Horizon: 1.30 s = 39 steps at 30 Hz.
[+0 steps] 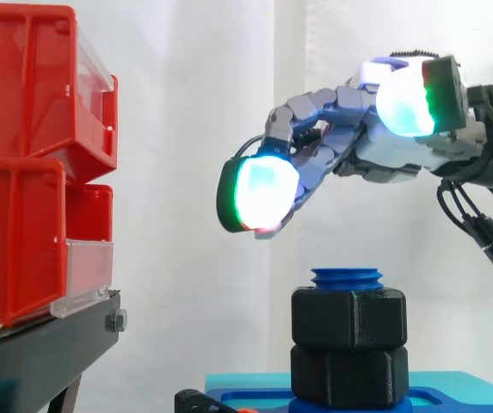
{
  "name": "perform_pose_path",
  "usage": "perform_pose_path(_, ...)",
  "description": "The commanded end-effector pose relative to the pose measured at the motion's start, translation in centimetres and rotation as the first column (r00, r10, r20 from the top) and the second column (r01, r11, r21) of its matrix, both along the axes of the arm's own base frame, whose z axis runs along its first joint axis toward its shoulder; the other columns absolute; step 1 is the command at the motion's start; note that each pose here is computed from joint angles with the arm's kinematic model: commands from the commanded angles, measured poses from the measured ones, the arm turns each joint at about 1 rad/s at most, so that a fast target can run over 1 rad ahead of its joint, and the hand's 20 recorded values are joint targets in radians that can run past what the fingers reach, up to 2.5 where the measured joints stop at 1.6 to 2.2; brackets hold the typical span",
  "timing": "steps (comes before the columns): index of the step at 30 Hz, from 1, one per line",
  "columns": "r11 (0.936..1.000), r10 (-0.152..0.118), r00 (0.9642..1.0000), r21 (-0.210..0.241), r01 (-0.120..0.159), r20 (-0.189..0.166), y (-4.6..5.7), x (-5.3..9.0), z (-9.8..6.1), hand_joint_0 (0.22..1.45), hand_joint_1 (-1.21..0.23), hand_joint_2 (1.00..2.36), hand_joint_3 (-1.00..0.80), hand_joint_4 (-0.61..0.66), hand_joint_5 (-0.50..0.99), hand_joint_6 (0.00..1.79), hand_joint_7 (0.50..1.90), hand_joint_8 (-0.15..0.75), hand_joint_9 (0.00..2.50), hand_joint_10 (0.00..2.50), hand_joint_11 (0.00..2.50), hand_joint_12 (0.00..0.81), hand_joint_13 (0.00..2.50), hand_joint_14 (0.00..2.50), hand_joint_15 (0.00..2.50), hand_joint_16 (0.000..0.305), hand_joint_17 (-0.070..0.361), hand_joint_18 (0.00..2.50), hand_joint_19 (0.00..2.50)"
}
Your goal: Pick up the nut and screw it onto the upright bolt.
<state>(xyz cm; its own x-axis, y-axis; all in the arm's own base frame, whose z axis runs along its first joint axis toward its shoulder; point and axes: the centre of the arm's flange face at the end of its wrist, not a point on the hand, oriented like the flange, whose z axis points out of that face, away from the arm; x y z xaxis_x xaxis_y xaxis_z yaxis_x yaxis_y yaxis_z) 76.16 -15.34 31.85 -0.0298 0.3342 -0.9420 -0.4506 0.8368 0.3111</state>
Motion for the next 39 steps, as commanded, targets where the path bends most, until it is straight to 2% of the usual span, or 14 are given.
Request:
perform_pose_path(1,0.9999,0.007,0.9999,0.016,-0.007,-0.016,0.8,-0.3,-2.1,0.48,-0.26,1.00,-0.50,0.17,-0.12,0.50,0.68,0.225,0.71,0.00,0.00,0.353,0.42,0.00,0.00,0.045,0.100,0.09,0.06)
perform_pose_path(4,0.9997,0.002,1.0000,0.025,-0.003,0.009,1.1,-0.1,-2.6,0.47,-0.27,1.00,-0.50,0.15,-0.14,0.50,0.64,0.219,0.62,0.00,0.00,0.353,0.36,0.00,0.00,0.045,0.102,0.02,0.03)
perform_pose_path(7,0.9995,0.001,0.9998,0.032,-0.001,0.018,1.4,0.1,-2.6,0.47,-0.26,1.00,-0.50,0.14,-0.14,0.50,0.63,0.222,0.59,0.00,0.00,0.357,0.33,0.00,0.00,0.046,0.103,0.00,0.02)
perform_pose_path(12,0.9994,-0.004,0.9998,0.034,0.005,-0.021,2.1,-0.1,-3.1,0.47,-0.26,1.00,-0.50,0.14,-0.15,0.50,0.63,0.221,0.57,0.00,0.00,0.358,0.31,0.00,0.00,0.046,0.104,0.00,0.00)
perform_pose_path(17,0.9996,-0.004,0.9996,0.027,0.005,-0.029,2.4,-0.1,-3.2,0.46,-0.25,1.00,-0.50,0.13,-0.15,0.50,0.62,0.221,0.55,0.00,0.00,0.363,0.29,0.00,0.00,0.047,0.105,0.00,0.02)
perform_pose_path(22,0.9996,-0.003,0.9992,0.026,0.004,-0.040,2.6,-0.4,-4.2,0.46,-0.25,1.00,-0.50,0.13,-0.15,0.50,0.62,0.222,0.53,0.00,0.00,0.366,0.27,0.00,0.00,0.047,0.106,0.00,0.00)
perform_pose_path(25,0.9996,-0.001,0.9995,0.029,0.002,-0.031,2.7,-0.6,-5.2,0.46,-0.25,1.00,-0.50,0.13,-0.15,0.50,0.62,0.224,0.52,0.00,0.00,0.366,0.27,0.00,0.00,0.047,0.106,0.00,0.00)
perform_pose_path(28,0.9995,0.000,0.9999,0.032,0.001,-0.016,2.7,-0.5,-5.2,0.46,-0.24,1.00,-0.50,0.13,-0.15,0.50,0.62,0.224,0.52,0.00,0.00,0.367,0.27,0.00,0.00,0.047,0.107,0.00,0.00)
perform_pose_path(35,0.9993,0.002,0.9995,0.036,-0.001,-0.031,3.2,-0.6,-5.4,0.46,-0.24,1.00,-0.50,0.17,-0.13,0.50,0.65,0.231,0.55,0.00,0.00,0.367,0.28,0.00,0.00,0.048,0.107,0.00,0.01)
perform_pose_path(39,0.9993,-0.001,0.9996,0.036,0.002,-0.030,3.2,-0.5,-5.2,0.48,-0.19,1.00,-0.50,0.19,-0.09,0.50,0.76,0.235,0.63,0.00,0.00,0.359,0.36,0.00,0.00,0.046,0.103,0.00,0.03)
